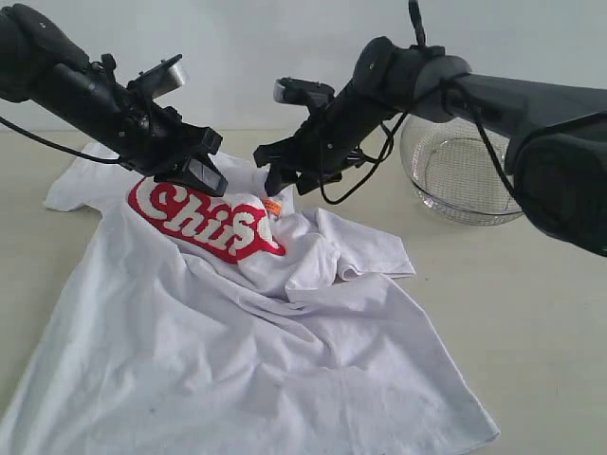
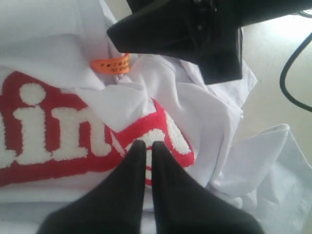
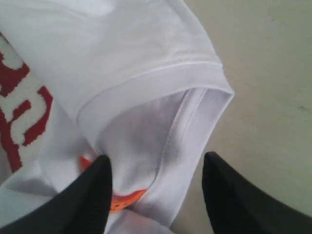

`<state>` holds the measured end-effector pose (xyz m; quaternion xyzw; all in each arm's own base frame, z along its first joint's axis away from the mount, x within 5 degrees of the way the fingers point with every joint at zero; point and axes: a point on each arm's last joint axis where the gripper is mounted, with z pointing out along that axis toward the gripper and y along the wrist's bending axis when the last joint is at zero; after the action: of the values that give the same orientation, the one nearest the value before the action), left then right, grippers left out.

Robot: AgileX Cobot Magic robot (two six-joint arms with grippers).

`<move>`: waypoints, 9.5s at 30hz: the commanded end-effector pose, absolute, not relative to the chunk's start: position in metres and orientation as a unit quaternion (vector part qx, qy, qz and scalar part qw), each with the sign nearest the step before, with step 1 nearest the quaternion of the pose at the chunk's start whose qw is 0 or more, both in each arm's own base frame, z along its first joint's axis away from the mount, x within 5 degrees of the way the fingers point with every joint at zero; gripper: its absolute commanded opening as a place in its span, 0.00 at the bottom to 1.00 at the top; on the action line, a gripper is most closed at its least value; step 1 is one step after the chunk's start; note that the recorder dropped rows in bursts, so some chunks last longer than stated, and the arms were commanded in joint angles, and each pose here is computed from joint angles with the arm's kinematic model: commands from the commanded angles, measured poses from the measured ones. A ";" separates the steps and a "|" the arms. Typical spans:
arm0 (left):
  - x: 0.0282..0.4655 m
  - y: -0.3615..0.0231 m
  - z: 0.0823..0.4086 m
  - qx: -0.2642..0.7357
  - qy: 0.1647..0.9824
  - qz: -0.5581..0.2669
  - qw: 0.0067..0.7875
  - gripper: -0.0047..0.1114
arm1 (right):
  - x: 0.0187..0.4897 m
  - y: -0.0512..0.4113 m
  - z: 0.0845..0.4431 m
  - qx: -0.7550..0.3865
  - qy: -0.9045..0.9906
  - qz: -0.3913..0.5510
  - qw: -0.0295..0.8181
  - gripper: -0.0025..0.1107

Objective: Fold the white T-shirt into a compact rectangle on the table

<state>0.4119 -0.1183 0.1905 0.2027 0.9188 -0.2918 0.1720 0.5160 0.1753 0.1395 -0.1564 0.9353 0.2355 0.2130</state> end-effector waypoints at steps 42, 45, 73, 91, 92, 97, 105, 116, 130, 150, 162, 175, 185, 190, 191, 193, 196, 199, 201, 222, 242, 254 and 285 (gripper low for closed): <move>0.412 -0.120 0.194 0.202 0.918 -0.292 0.175 0.08 | 0.529 0.182 0.137 -0.218 0.925 0.152 0.272 0.02; 0.412 -0.120 0.194 0.202 0.918 -0.292 0.175 0.08 | 0.534 0.183 0.150 -0.216 0.917 0.153 0.298 0.02; 0.410 -0.120 0.194 0.206 0.917 -0.297 0.165 0.08 | 0.550 0.175 0.192 -0.286 0.859 0.122 0.406 0.02; 0.411 -0.120 0.194 0.205 0.918 -0.296 0.169 0.08 | 0.567 0.150 0.241 -0.233 0.818 0.119 0.512 0.02; 0.411 -0.120 0.194 0.205 0.918 -0.296 0.169 0.08 | 0.568 0.151 0.239 -0.236 0.816 0.124 0.513 0.02; 0.411 -0.120 0.194 0.205 0.918 -0.296 0.169 0.08 | 0.568 0.164 0.227 -0.243 0.806 0.170 0.512 0.02; 0.411 -0.120 0.194 0.205 0.918 -0.296 0.169 0.08 | 0.569 0.178 0.207 -0.243 0.805 0.186 0.508 0.02; 0.414 -0.117 0.193 0.203 0.922 -0.275 0.183 0.08 | 0.578 0.174 0.218 -0.151 0.787 0.192 0.567 0.13; 0.422 -0.110 0.190 0.194 0.931 -0.223 0.213 0.08 | 0.583 0.159 0.220 -0.065 0.791 0.236 0.561 0.43; 0.411 -0.097 0.178 0.197 0.958 -0.156 0.138 0.08 | 0.567 0.069 0.258 -0.037 0.856 0.279 0.434 0.21; 0.380 -0.098 0.105 0.222 0.974 -0.041 -0.013 0.08 | 0.547 0.038 0.260 -0.063 0.892 0.303 0.329 0.02; 0.373 -0.094 0.102 0.194 0.980 -0.027 -0.021 0.08 | 0.535 0.040 0.273 -0.107 0.896 0.299 0.311 0.02; 0.363 -0.091 0.122 0.182 0.983 -0.027 0.009 0.08 | 0.534 0.041 0.273 -0.111 0.897 0.300 0.306 0.02; 0.347 -0.087 0.110 0.170 0.985 -0.025 -0.019 0.08 | 0.534 0.041 0.275 -0.111 0.896 0.300 0.307 0.02; 0.343 -0.086 0.107 0.165 0.986 -0.025 -0.022 0.08 | 0.533 0.041 0.276 -0.111 0.896 0.300 0.308 0.02; 0.333 -0.084 0.105 0.161 0.986 -0.025 -0.022 0.08 | 0.533 0.041 0.276 -0.111 0.896 0.300 0.308 0.02; 0.320 -0.080 0.107 0.148 0.989 -0.023 -0.013 0.08 | 0.533 0.041 0.276 -0.111 0.896 0.300 0.308 0.02; 0.311 -0.077 0.114 0.134 0.991 -0.024 0.003 0.08 | 0.533 0.041 0.276 -0.111 0.896 0.300 0.308 0.02; 0.308 -0.077 0.120 0.134 0.991 -0.025 0.012 0.08 | 0.533 0.041 0.276 -0.111 0.896 0.300 0.308 0.02; 0.301 -0.091 0.192 0.107 0.972 -0.130 0.163 0.08 | 0.531 0.043 0.281 -0.097 0.899 0.298 0.305 0.02; 0.350 -0.105 0.159 0.193 0.966 -0.127 0.115 0.08 | 0.503 0.089 0.339 -0.077 0.906 0.267 0.318 0.02; 0.346 -0.105 0.138 0.192 0.971 -0.126 0.061 0.08 | 0.503 0.090 0.339 -0.076 0.904 0.276 0.318 0.02; 0.319 -0.098 0.088 0.177 0.977 -0.120 -0.019 0.08 | 0.509 0.047 0.338 -0.057 0.910 0.241 0.333 0.02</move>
<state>0.3339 -0.1016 0.1075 0.1739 0.9761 -0.1257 0.0344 0.5077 0.0649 0.3340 -0.0701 0.9112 0.2461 0.3229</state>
